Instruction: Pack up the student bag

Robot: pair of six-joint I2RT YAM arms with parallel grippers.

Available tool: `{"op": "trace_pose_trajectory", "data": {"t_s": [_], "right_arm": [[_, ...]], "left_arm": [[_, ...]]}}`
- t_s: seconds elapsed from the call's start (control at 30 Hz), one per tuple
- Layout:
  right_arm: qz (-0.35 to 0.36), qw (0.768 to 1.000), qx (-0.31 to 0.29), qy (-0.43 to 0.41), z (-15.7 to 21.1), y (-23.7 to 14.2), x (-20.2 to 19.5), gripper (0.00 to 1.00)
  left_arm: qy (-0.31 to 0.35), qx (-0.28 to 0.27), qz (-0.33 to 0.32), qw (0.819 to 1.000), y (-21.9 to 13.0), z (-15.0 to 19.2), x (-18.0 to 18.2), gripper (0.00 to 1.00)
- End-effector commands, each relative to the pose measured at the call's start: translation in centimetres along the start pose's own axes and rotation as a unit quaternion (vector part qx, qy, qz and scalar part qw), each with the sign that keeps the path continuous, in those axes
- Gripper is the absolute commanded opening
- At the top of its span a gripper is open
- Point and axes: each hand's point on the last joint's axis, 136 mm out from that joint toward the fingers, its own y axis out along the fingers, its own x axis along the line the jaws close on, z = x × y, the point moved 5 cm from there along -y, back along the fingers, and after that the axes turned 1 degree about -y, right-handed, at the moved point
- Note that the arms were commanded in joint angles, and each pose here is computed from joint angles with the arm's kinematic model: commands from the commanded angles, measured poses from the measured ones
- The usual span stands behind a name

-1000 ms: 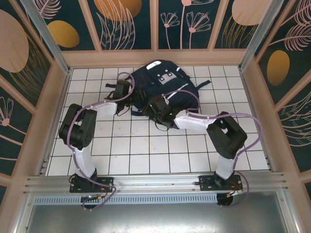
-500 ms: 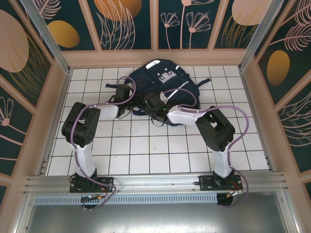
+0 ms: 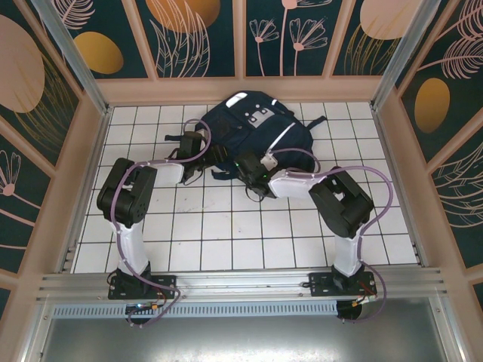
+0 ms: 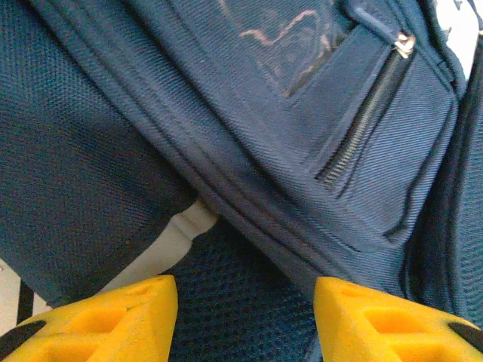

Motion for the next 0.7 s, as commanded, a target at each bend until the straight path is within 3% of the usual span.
{"op": "trace_pose_trajectory", "data": {"t_s": [0.0, 0.27, 0.5, 0.67], "right_arm": [[-0.008, 0.999, -0.049, 0.005, -2.6, -1.2, 0.3, 0.00], [-0.016, 0.990, 0.050, -0.128, -1.6, -3.3, 0.2, 0.00], [0.007, 0.957, 0.159, -0.242, -0.6, -5.7, -3.6, 0.00], [0.032, 0.933, 0.191, -0.302, -1.1, -6.3, -5.7, 0.00]], "left_arm": [[-0.012, 0.004, -0.024, 1.000, 0.8, -0.4, 1.8, 0.51], [-0.023, -0.025, -0.040, 0.999, 1.5, -3.5, 2.2, 0.51], [-0.020, -0.033, -0.051, 0.998, 2.9, -5.3, 2.2, 0.51], [-0.004, -0.028, -0.073, 0.997, 4.0, -6.5, 2.6, 0.51]]}}
